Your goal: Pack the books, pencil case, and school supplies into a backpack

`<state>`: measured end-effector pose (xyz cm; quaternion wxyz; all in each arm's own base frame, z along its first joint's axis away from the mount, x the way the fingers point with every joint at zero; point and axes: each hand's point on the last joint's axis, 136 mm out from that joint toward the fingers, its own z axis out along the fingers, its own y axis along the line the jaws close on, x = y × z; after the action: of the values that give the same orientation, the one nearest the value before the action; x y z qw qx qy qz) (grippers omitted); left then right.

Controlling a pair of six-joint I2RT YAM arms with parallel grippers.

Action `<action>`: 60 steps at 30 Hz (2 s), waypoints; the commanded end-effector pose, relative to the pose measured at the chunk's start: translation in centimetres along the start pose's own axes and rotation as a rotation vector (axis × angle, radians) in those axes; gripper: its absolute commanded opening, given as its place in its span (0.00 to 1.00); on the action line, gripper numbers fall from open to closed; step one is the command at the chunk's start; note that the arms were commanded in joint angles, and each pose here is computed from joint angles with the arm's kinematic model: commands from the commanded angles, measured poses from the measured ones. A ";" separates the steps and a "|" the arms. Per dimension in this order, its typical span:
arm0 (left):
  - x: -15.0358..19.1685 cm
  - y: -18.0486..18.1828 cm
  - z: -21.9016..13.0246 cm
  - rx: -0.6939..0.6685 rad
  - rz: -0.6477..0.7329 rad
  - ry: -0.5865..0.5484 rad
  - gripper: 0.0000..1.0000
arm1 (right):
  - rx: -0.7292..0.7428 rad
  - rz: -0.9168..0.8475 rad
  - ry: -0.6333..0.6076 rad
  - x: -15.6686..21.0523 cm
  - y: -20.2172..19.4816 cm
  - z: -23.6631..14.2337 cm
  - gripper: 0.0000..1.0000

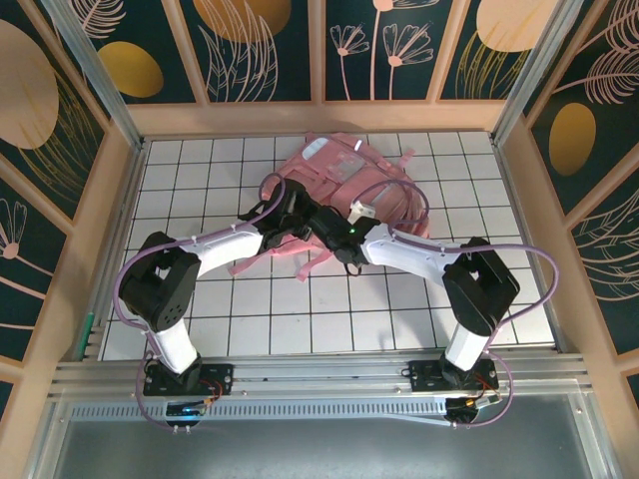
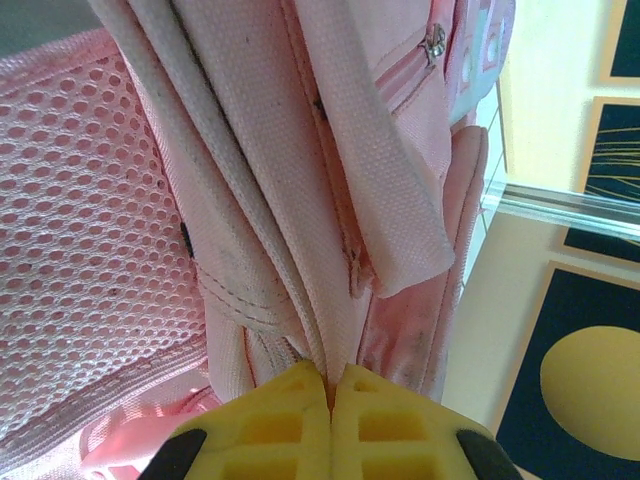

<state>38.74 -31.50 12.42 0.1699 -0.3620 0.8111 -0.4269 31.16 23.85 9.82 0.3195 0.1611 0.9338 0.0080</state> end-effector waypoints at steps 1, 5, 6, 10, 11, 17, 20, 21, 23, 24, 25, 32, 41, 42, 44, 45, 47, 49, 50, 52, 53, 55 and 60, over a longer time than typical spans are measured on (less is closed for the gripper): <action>1.3 -4.7 -2.5 0.157 -0.001 0.040 0.00 | 0.006 -0.020 -0.096 -1.9 -0.1 0.0 0.12; 1.0 -4.4 -2.7 0.151 0.000 0.025 0.00 | -0.018 -0.080 -0.111 -2.2 -0.5 -0.5 0.05; 1.1 -4.3 -2.7 0.150 0.002 0.024 0.00 | -0.029 -0.093 -0.114 -2.2 -0.6 -0.6 0.03; 0.6 -4.3 -2.7 0.136 0.022 0.002 0.00 | -0.110 -0.182 -0.092 -2.0 -0.9 -1.6 0.00; 0.5 -4.3 -2.7 0.129 0.033 -0.005 0.00 | -0.118 -0.201 -0.087 -1.9 -1.1 -1.8 0.00; -2.1 -3.1 -2.3 0.061 0.108 -0.058 0.00 | -0.200 -0.444 -0.035 -1.6 -2.5 -3.5 0.00; -4.0 -1.9 -2.2 0.029 0.126 -0.070 0.00 | -0.240 -0.455 0.018 -1.7 -4.1 -3.3 0.00; -4.6 -1.9 -2.3 0.033 0.137 -0.073 0.00 | -0.257 -0.448 0.041 -1.8 -4.7 -3.1 0.00; -5.6 -1.1 -1.6 0.009 0.161 -0.066 0.00 | -0.253 -0.430 0.068 -2.1 -5.9 -2.6 0.00; -6.1 -1.1 -1.5 0.003 0.180 -0.058 0.00 | -0.249 -0.439 0.074 -2.1 -6.3 -2.5 0.00; -6.4 -1.2 -1.2 -0.002 0.207 -0.044 0.00 | -0.253 -0.458 0.073 -2.2 -6.3 -2.6 0.00; -8.8 -1.6 2.5 -0.015 0.388 0.080 0.00 | -0.488 -0.538 0.149 -0.1 -2.9 -4.4 0.00; -10.6 -1.9 1.1 -0.155 0.401 0.027 0.50 | -0.686 -0.547 0.177 1.5 2.4 -5.9 0.00; -10.4 -1.7 0.1 -0.153 0.379 0.015 0.51 | -0.693 -0.545 0.177 1.6 2.8 -5.8 0.00; -9.5 -0.9 -1.6 -0.165 0.352 -0.013 0.52 | -0.699 -0.536 0.176 1.6 3.3 -5.4 0.00; -8.7 -0.4 -2.3 -0.176 0.342 -0.019 0.52 | -0.695 -0.535 0.179 1.6 3.5 -5.2 0.00; -6.6 0.7 -2.9 -0.193 0.341 -0.008 0.52 | -0.630 -0.515 0.169 1.0 3.0 -4.4 0.00; -4.2 1.0 -2.7 -0.186 0.342 0.011 0.52 | -0.552 -0.505 0.146 0.3 1.9 -3.7 0.01; -2.8 0.7 -2.6 -0.163 0.338 0.022 0.52 | -0.517 -0.511 0.138 0.0 1.3 -3.4 0.18; -1.0 -0.1 -2.2 -0.122 0.322 0.028 0.52 | -0.471 -0.532 0.123 -0.8 -0.1 -3.0 0.39; -0.3 -0.6 -1.9 -0.111 0.326 0.025 0.52 | -0.458 -0.534 0.119 -1.4 -0.8 -2.7 0.43; 0.5 -1.3 -1.1 -0.118 0.345 0.012 0.52 | -0.467 -0.532 0.127 -2.2 -1.8 -2.3 0.44; 2.2 -0.2 1.6 -0.173 0.349 0.033 0.51 | -0.463 -0.546 0.161 -2.4 -2.2 -1.1 0.47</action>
<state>37.37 -33.86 12.93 0.1925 -0.1949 0.8995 -0.3404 31.59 20.75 11.30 0.2665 -0.1498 0.9401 0.1507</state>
